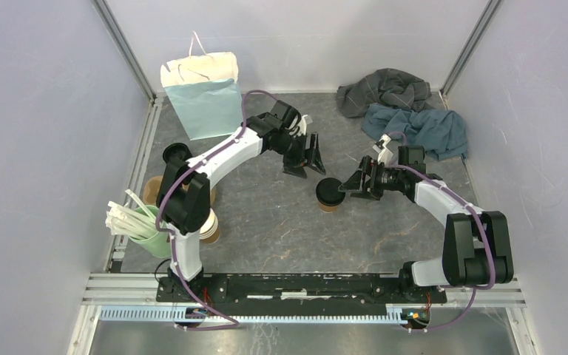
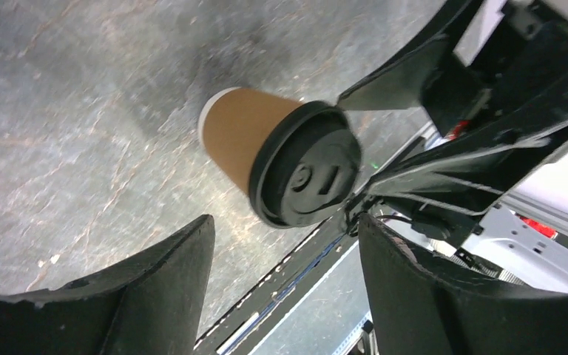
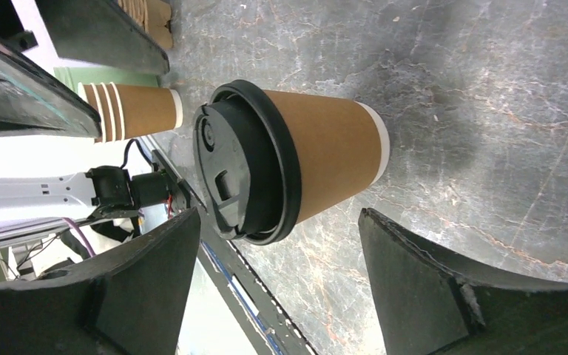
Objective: Pack the takeout coffee
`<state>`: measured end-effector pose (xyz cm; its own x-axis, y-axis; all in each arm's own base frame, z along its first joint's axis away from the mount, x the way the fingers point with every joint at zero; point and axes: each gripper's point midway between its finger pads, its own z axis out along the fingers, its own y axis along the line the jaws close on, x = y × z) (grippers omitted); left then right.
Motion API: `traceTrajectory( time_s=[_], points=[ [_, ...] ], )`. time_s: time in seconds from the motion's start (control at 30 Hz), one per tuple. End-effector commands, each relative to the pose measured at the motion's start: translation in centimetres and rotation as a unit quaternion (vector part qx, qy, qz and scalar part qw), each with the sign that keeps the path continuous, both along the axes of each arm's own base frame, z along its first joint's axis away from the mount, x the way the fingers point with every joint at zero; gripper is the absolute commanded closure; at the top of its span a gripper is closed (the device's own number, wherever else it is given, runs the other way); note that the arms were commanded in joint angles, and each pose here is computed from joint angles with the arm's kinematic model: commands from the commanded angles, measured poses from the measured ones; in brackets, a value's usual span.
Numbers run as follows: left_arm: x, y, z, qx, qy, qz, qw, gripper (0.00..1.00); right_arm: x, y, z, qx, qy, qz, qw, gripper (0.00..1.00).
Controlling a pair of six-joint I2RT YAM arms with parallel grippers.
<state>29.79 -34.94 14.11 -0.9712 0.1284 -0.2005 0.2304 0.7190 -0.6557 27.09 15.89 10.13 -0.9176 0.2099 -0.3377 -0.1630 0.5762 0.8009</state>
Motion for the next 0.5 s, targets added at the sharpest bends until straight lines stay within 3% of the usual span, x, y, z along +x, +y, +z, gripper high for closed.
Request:
traceTrajectory(
  time_s=[0.0,0.17,0.47],
  points=[
    [1.5,-2.4,1.8,-0.056,-0.043,-0.05,0.996,0.21,-0.6,1.1,1.3,0.019,-0.024,0.021,0.999,0.13],
    [2.0,-3.6,0.3,-0.069,-0.034,-0.075,0.994,0.21,-1.5,2.0,0.6,0.022,-0.021,0.027,0.999,0.05],
    [1.9,-4.8,-1.0,-0.082,-0.014,-0.095,0.992,0.22,-2.6,2.3,-0.8,0.034,-0.002,0.025,0.999,0.05]
  ],
)
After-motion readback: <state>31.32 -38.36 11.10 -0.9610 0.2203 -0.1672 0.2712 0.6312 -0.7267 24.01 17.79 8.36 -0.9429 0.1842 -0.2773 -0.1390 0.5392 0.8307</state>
